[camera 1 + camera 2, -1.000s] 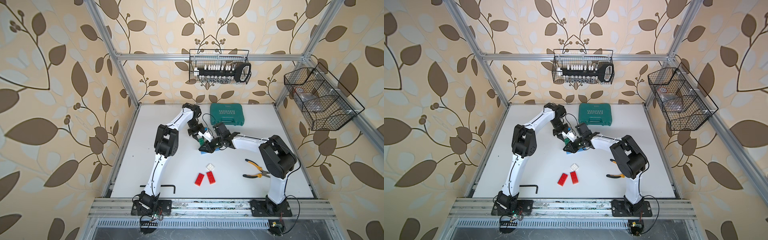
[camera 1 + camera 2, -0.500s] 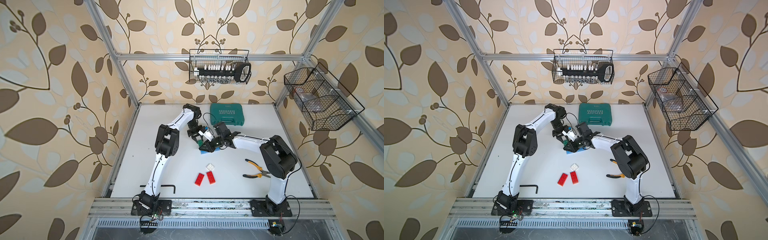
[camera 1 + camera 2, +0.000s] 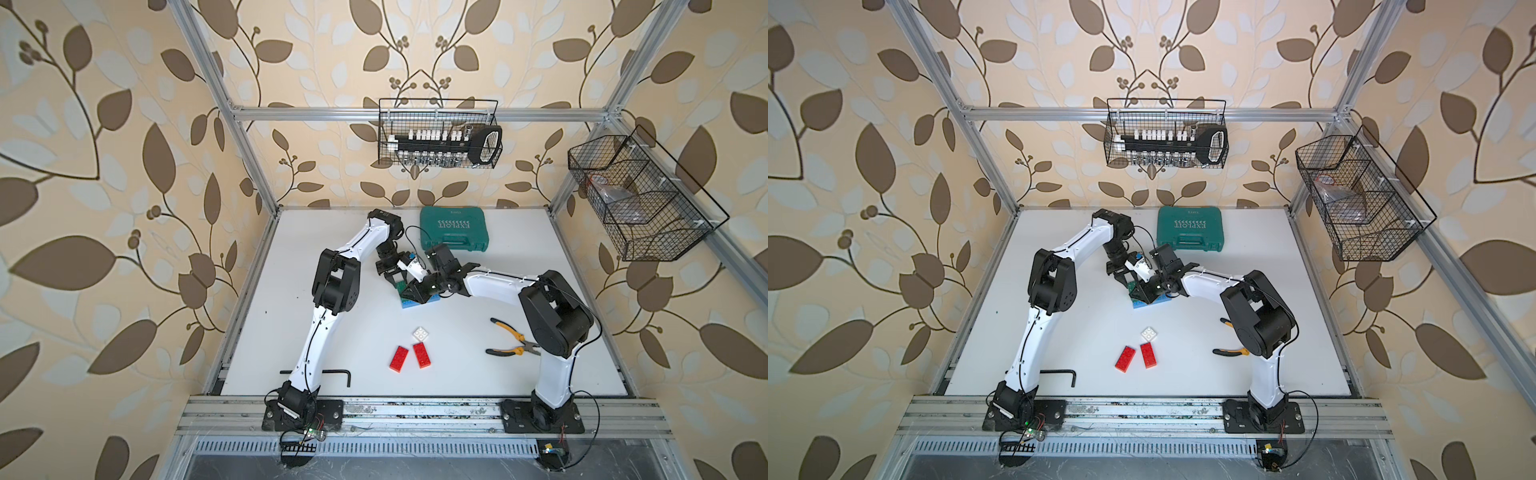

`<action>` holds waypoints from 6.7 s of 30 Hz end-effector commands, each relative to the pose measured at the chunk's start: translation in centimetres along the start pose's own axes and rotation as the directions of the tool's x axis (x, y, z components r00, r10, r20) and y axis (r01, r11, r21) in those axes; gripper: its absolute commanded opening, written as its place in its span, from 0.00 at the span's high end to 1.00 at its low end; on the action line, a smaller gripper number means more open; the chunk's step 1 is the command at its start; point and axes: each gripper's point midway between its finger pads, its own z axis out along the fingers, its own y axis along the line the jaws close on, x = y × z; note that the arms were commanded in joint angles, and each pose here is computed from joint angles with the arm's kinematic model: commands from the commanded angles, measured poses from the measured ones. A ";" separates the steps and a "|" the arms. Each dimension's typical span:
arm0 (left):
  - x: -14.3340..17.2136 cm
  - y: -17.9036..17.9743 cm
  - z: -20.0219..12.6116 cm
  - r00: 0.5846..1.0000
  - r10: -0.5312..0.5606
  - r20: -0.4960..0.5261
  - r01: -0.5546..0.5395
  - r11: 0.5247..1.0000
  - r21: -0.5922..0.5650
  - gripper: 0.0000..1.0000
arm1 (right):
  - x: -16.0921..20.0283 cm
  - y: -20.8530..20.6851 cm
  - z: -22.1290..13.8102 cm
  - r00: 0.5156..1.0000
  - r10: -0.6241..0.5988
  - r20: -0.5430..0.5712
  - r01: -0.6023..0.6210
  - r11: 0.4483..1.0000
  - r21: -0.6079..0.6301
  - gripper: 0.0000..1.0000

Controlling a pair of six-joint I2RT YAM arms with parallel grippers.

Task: Assemble a small pinwheel with lego
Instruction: Assemble the lego brick with the lego brick, then adjust the lego brick at the center of the board, then pick up the lego brick from the center of the board.

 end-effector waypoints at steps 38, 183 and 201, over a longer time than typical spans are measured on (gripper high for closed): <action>1.1 -2.0 1.3 0.999 0.043 -0.024 -0.043 0.999 0.005 0.93 | 11.8 -3.5 0.8 0.976 0.214 -0.048 -0.205 0.968 0.143 0.78; 19.7 9.7 8.7 0.200 0.666 0.719 -0.636 0.646 -0.422 0.22 | 9.1 -0.2 -12.8 0.926 0.330 0.184 -0.352 0.930 0.102 0.61; 20.5 11.7 10.6 0.440 0.626 0.644 -0.652 0.716 -0.251 0.41 | 9.7 -0.1 -12.9 0.929 0.322 0.181 -0.344 0.933 0.107 0.61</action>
